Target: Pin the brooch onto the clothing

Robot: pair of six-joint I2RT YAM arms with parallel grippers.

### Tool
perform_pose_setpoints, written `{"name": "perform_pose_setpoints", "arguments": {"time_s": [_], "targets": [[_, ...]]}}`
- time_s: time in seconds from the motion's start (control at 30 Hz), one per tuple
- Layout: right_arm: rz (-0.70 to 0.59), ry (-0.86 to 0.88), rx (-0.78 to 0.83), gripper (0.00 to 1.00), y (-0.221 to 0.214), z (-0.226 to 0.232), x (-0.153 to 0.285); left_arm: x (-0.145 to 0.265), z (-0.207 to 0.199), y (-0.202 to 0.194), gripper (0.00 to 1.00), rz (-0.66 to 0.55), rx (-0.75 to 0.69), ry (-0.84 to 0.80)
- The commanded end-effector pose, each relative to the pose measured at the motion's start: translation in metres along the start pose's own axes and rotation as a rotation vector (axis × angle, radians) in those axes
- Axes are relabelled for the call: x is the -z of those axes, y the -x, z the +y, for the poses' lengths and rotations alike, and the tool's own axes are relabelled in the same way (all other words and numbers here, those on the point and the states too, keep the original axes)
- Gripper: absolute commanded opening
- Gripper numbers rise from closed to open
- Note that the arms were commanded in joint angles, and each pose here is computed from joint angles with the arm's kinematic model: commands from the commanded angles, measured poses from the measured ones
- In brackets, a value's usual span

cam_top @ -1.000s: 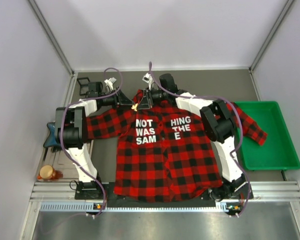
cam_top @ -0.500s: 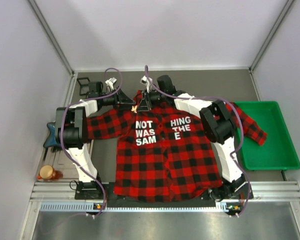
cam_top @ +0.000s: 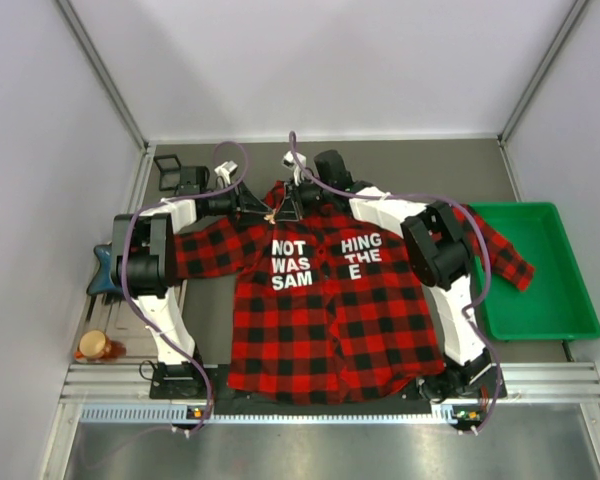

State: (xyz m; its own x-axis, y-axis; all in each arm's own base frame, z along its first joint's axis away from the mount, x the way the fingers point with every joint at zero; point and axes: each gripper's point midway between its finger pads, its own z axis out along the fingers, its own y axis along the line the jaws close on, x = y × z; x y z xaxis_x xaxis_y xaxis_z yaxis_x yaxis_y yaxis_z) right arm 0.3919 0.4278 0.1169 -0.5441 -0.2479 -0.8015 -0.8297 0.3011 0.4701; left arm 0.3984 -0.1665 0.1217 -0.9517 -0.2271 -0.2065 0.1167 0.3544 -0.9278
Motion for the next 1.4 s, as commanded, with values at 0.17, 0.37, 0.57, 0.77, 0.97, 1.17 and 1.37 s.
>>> {"name": "perform_pose_setpoints", "arguments": {"time_s": [0.17,0.37,0.57,0.77,0.97,1.17,1.37], "targets": [[-0.082,0.021,0.175,0.00,0.038,0.033,0.011,0.001,-0.019,0.012,0.58,-0.015,-0.017,-0.044],[-0.084,0.022,0.181,0.00,0.039,0.034,0.011,0.001,-0.018,0.013,0.48,-0.019,-0.009,-0.041],[-0.075,0.040,0.172,0.00,0.037,0.036,0.011,0.000,-0.017,0.012,0.34,-0.018,-0.013,-0.036],[-0.065,0.084,0.159,0.11,0.035,0.044,0.011,0.001,-0.015,0.012,0.26,-0.016,-0.015,-0.033],[-0.063,0.107,0.145,0.18,0.035,0.047,0.011,0.000,-0.016,0.012,0.15,-0.014,-0.021,-0.033],[-0.064,0.124,0.127,0.25,0.037,0.046,0.012,0.001,-0.015,0.011,0.12,-0.012,-0.025,-0.036],[-0.072,0.147,0.121,0.29,0.041,0.047,0.014,0.001,-0.014,0.011,0.10,-0.009,-0.033,-0.036]]}}
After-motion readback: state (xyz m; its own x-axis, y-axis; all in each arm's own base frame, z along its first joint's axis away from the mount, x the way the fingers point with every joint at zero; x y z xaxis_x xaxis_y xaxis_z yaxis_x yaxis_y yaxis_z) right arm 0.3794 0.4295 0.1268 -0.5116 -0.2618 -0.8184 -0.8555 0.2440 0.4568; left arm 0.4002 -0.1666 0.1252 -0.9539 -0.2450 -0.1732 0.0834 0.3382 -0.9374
